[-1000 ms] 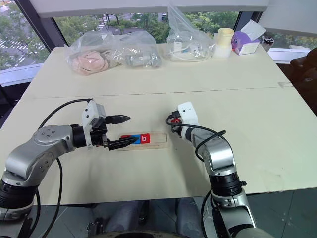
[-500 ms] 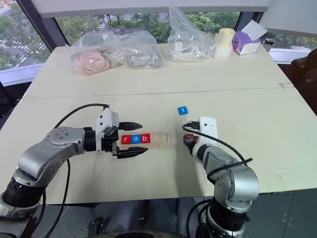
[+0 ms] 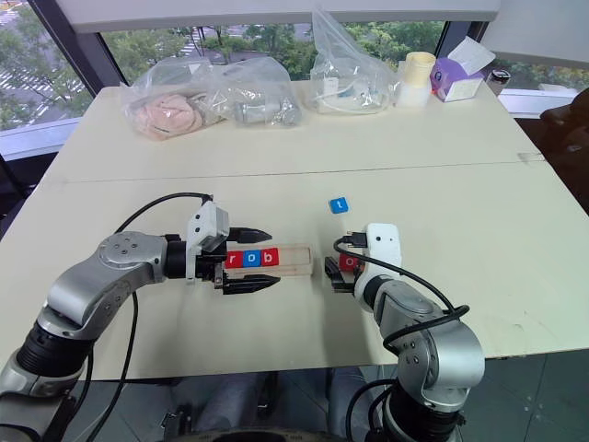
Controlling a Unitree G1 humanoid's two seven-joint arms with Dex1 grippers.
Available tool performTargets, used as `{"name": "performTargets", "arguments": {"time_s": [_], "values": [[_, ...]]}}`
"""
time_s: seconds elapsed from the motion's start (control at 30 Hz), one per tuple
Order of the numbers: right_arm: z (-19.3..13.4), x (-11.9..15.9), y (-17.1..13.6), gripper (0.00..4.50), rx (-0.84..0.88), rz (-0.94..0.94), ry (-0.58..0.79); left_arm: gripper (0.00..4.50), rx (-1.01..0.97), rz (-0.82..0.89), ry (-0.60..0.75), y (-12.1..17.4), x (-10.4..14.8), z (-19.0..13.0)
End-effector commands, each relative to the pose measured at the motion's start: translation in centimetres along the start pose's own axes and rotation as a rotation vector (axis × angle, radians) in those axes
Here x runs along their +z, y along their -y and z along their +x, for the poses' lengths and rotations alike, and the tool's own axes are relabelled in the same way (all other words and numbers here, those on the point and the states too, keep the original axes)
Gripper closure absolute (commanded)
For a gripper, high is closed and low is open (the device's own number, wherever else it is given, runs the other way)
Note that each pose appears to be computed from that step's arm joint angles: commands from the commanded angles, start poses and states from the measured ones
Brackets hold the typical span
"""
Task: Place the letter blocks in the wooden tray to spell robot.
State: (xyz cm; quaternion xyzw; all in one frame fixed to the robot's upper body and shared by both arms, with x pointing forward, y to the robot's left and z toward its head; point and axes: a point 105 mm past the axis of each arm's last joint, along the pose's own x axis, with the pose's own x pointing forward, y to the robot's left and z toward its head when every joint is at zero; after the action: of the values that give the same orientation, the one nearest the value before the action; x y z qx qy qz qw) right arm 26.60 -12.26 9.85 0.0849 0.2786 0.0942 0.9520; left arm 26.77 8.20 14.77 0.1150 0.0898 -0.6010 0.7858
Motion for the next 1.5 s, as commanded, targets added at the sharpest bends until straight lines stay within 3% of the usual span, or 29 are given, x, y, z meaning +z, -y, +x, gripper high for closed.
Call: {"name": "performTargets", "arguments": {"time_s": [0.03,0.13,0.27,0.33,0.57,0.8,1.13,1.23,1.4,1.5], "values": [[-0.5,2.2,0.0,0.05,0.025,-0.063,0.068,0.00,0.024,0.047,0.014,-0.5,0.9,-0.9],[-0.9,4.5,0.5,0.05,0.077,-0.145,0.146,0.00,0.030,0.053,0.002,-0.7,0.8,-1.5],[-2.3,7.1,1.0,0.05,0.300,-0.514,0.246,0.00,-0.027,0.049,-0.030,-0.2,1.1,-3.0],[-1.4,7.4,3.1,0.05,0.253,-0.626,0.221,0.00,-0.067,0.061,-0.057,0.2,1.1,-3.5],[-0.5,6.3,3.1,0.05,0.642,-0.710,0.247,0.00,-0.121,0.113,-0.120,1.6,0.7,-3.9],[0.7,3.8,5.3,0.05,0.784,-0.886,0.092,0.00,-0.076,0.090,-0.130,1.9,0.3,-3.9],[2.4,2.4,6.0,0.05,0.781,-0.947,0.077,0.00,-0.031,0.084,-0.148,1.7,-0.6,-4.2],[2.8,1.9,6.0,0.93,0.783,-0.953,0.070,0.00,-0.019,0.079,-0.154,1.6,-1.0,-4.4],[2.9,2.0,5.5,3.33,0.790,-0.950,0.086,0.00,0.013,0.088,-0.167,0.9,-1.2,-4.9],[2.5,3.9,4.0,3.34,0.807,-0.942,0.144,0.00,0.039,0.088,-0.178,0.2,-1.2,-5.7]]}}
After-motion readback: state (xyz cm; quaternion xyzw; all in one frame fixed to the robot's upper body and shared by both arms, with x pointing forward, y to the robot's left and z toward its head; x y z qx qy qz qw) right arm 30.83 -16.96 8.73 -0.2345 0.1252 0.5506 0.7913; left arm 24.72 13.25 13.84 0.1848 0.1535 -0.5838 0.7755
